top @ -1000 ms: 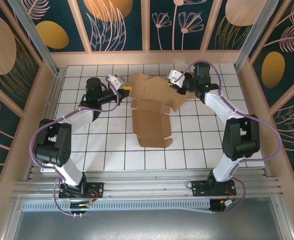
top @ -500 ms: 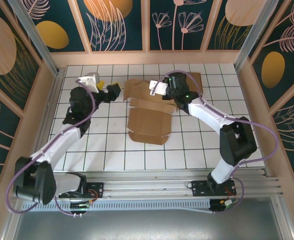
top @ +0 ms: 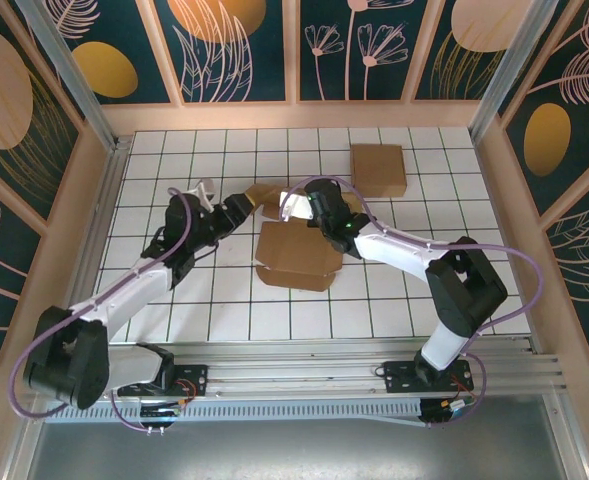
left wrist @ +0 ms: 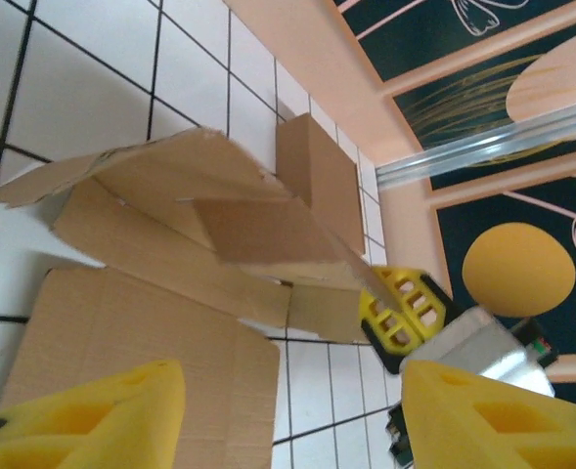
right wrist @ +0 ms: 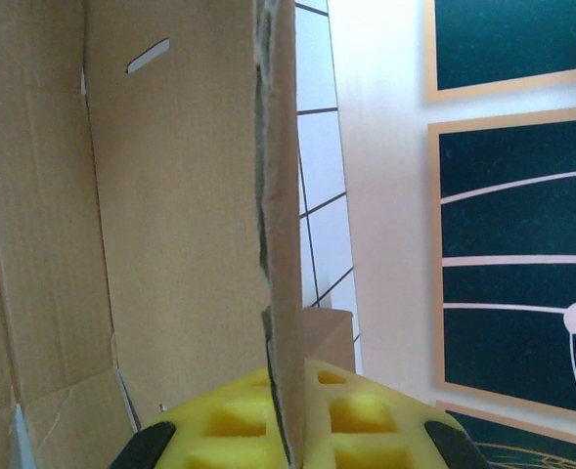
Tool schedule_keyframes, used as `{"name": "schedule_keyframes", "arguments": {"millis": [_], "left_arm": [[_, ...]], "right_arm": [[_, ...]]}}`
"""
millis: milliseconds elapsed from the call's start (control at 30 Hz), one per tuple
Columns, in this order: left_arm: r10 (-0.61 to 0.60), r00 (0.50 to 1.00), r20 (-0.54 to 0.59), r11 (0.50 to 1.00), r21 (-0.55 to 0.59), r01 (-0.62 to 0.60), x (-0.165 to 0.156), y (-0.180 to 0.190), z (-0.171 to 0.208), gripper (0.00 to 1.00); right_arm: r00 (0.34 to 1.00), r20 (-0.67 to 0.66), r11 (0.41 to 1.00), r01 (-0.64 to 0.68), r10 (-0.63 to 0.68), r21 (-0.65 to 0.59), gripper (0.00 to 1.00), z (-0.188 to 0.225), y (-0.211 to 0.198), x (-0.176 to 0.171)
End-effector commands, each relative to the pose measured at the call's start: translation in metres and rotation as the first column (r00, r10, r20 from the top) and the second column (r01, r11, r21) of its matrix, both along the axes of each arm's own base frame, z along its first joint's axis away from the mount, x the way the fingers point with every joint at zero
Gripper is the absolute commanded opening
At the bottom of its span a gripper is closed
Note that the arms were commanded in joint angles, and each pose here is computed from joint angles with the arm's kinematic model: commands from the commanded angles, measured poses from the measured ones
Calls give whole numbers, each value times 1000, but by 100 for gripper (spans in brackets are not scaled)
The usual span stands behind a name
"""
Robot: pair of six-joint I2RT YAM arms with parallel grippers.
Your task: Fold the paper box
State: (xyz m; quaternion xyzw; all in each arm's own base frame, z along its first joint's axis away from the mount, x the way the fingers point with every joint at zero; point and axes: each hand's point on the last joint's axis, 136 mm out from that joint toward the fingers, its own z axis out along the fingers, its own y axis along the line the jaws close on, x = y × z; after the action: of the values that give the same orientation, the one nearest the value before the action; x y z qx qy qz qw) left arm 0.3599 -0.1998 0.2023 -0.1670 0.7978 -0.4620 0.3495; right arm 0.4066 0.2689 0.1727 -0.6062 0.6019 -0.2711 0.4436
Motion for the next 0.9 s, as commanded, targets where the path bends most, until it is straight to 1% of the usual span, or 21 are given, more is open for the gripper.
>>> {"name": "schedule_keyframes", "arguments": {"millis": [0,33,67,133,200,300,367,433,567,667,867], "left_arm": [[-47,994,97,993,113,36,30,-10,24,50],[-86,992,96,985,160,70,36,-17,21,49],[-115,991,75,978,183,100,42,-22,18,48],[-198,980,6,959,208,192,49,-39,6,49],[-213,975,-59,953,210,220,56,-46,-6,49],[-239,966,-102,952,173,254,58,-57,-20,50],[-253,961,-114,953,143,268,57,-62,-22,50],[-268,953,-140,951,121,285,57,-67,-34,52],[-289,949,-129,949,92,301,56,-73,-33,55],[-308,943,-123,947,53,316,56,-79,-33,56],[-279,947,-157,953,78,294,67,-78,-53,40]], "right_arm": [[1000,5,999,29,-29,32,7,3,-3,-6],[1000,4,999,27,-27,33,7,3,-3,-6],[1000,3,999,24,-24,31,7,3,-3,-6],[1000,7,999,28,-28,27,7,3,-4,-6],[1000,9,999,30,-30,25,7,2,-4,-5],[999,18,999,35,-36,20,9,0,-5,-2],[999,23,999,38,-38,7,10,-4,-5,-1],[999,26,999,38,-38,-4,10,-8,-5,1],[999,23,999,39,-38,-20,10,-15,-5,2],[999,22,999,37,-36,-18,11,-18,-3,3],[1000,3,1000,30,-30,4,18,-25,0,1]]}}
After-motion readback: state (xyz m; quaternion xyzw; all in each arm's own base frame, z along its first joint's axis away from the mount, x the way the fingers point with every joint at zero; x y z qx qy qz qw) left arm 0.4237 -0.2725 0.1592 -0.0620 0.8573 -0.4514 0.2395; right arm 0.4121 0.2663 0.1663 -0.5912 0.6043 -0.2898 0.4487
